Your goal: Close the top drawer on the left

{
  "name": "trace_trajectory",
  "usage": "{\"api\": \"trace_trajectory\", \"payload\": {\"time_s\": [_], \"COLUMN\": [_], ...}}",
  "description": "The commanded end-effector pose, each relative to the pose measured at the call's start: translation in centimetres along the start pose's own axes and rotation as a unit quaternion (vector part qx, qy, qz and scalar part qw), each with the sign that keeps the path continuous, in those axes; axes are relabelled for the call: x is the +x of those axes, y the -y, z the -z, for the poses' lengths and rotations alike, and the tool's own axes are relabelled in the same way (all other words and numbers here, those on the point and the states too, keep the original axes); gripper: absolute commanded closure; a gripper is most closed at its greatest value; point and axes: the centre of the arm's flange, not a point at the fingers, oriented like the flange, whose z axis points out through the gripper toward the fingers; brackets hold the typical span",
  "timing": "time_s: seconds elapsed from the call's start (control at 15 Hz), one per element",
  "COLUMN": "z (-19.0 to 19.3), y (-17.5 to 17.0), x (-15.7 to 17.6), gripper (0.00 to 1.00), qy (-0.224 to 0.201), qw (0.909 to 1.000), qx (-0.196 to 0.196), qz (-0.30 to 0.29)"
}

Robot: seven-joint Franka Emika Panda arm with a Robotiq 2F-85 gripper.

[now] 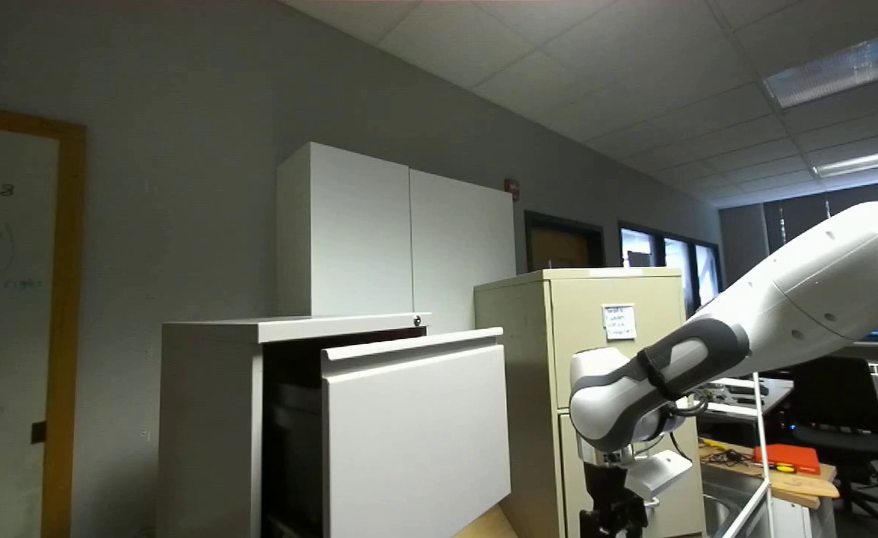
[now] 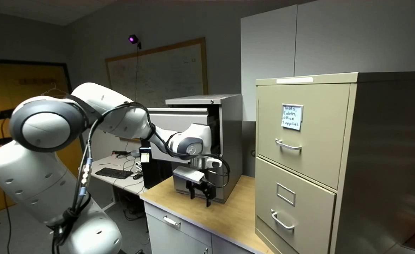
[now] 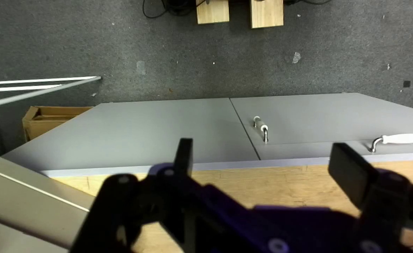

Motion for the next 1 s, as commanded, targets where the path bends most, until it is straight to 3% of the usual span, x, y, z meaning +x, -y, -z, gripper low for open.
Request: {"api": "trace_trajectory", "payload": {"time_s": [0.0, 0.93], "z": [0.00, -0.73], "y": [0.00, -0.73], "x": [0.00, -0.27], "gripper": [0.00, 0.00], "qy": [0.000, -0.016], "qw": [1.0000, 0.9998], "qx": [0.000, -0.006], "qz": [0.000, -0.003]}}
